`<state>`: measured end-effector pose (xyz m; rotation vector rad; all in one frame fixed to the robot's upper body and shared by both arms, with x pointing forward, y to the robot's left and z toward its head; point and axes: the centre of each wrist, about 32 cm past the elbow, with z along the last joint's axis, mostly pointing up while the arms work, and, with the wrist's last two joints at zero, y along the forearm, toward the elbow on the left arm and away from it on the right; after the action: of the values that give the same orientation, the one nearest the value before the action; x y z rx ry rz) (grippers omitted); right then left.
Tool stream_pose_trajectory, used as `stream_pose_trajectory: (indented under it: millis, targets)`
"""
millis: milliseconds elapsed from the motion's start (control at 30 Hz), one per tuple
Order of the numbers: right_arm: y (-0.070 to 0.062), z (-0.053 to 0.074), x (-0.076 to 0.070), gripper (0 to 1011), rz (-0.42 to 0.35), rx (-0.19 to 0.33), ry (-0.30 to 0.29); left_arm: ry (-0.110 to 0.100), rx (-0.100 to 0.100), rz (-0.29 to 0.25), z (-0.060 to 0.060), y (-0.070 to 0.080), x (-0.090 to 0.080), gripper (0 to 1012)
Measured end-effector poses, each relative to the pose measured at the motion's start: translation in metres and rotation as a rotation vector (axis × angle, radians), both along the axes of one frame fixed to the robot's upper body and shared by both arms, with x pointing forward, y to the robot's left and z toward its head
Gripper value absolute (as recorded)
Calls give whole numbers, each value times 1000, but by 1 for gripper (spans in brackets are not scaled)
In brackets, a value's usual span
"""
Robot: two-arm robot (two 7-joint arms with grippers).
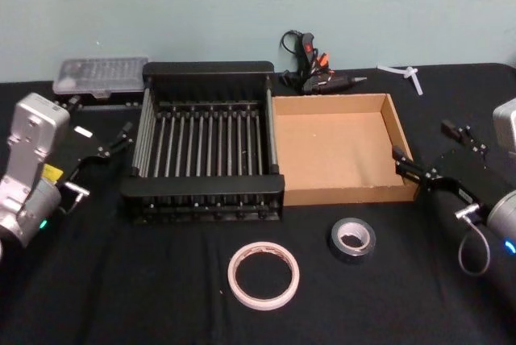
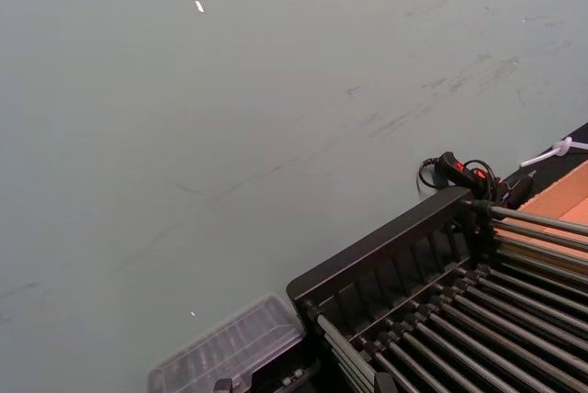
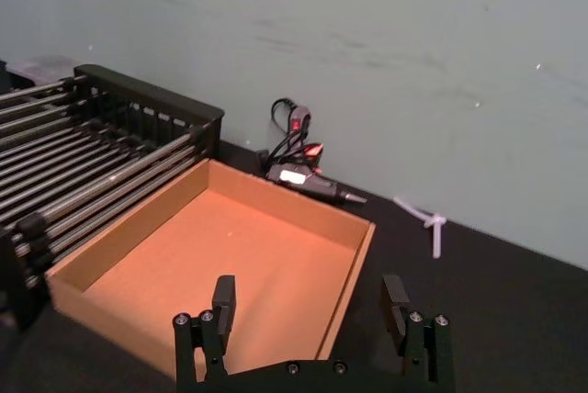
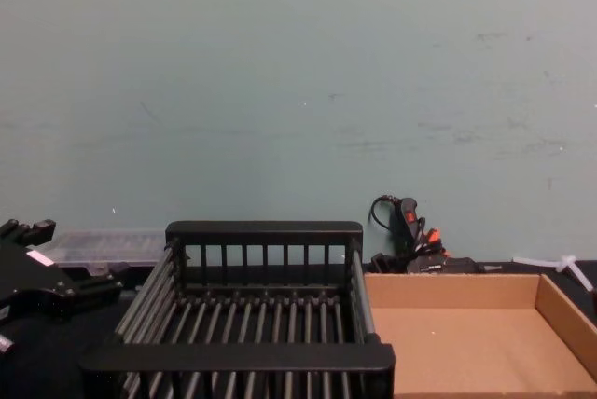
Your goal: Pick up the white tape and place it into the black box , Pick up the silver tape and place it into the brown box.
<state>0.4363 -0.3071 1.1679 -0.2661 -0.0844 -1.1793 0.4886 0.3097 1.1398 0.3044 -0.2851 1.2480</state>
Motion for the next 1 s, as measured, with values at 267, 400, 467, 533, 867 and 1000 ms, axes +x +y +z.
stream_pose_trajectory:
  millis: [267, 400, 467, 533, 867, 1000]
  targets:
    - [2, 4, -21, 1002, 14, 4, 77, 0, 0, 0, 0, 0, 0, 1001]
    - [3, 4, -30, 1002, 21, 0, 114, 0, 0, 0, 0, 0, 0, 1001]
    - [3, 3, -33, 1002, 22, -1, 128, 0, 0, 0, 0, 0, 0, 1001]
    - [3, 3, -37, 1002, 24, 1, 151, 0, 0, 0, 0, 0, 0, 1001]
    - [9, 0, -55, 1002, 42, 12, 259, 0, 0, 0, 0, 0, 0, 1001]
    - [19, -6, -55, 1002, 46, 18, 309, 0, 0, 0, 0, 0, 0, 1001]
